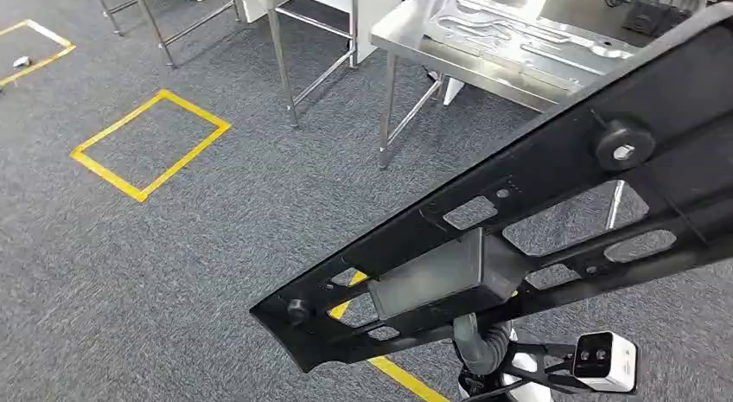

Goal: Take the parts from the cabinet and place them on the table.

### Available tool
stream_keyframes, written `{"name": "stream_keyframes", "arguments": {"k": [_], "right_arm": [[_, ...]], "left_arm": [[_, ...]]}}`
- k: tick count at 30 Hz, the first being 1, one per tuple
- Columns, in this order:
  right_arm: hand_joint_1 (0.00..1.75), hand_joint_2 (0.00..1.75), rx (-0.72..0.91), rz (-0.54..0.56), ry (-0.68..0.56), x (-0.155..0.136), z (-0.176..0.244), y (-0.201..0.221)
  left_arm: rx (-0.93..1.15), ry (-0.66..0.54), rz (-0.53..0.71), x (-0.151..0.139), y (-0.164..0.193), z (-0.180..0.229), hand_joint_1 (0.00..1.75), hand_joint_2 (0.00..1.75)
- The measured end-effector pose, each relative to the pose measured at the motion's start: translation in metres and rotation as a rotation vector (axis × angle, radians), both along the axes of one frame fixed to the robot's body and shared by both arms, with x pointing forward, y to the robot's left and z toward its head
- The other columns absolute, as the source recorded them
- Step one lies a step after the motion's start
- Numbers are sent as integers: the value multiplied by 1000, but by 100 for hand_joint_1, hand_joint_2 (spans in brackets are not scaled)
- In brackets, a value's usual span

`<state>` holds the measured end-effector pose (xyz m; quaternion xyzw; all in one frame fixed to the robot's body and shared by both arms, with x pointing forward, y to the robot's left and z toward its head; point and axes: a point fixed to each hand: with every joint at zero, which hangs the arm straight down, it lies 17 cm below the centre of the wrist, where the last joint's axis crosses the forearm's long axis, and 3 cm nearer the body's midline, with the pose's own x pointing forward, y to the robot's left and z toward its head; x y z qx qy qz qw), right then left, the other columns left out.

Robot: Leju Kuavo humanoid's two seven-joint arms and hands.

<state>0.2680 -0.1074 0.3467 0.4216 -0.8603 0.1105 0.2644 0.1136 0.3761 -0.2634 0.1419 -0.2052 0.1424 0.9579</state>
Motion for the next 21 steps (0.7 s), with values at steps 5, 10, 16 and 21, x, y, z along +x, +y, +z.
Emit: {"name": "stream_keyframes", "arguments": {"k": [5, 10, 16, 21], "right_arm": [[171, 175, -34, 17, 10, 1, -12, 2], [171, 175, -33, 45, 16, 10, -12, 3], [171, 175, -21, 61, -7, 23, 3, 1], [171, 175, -31, 62, -10, 28, 8, 2]], "left_arm": [[2, -45, 10, 11, 0, 4, 0, 0], [-12, -32, 40, 4, -1, 2, 0, 0], [-20, -20, 43, 5, -2, 1, 0, 0], [-42, -37, 36, 14, -9, 2, 0, 0]]}}
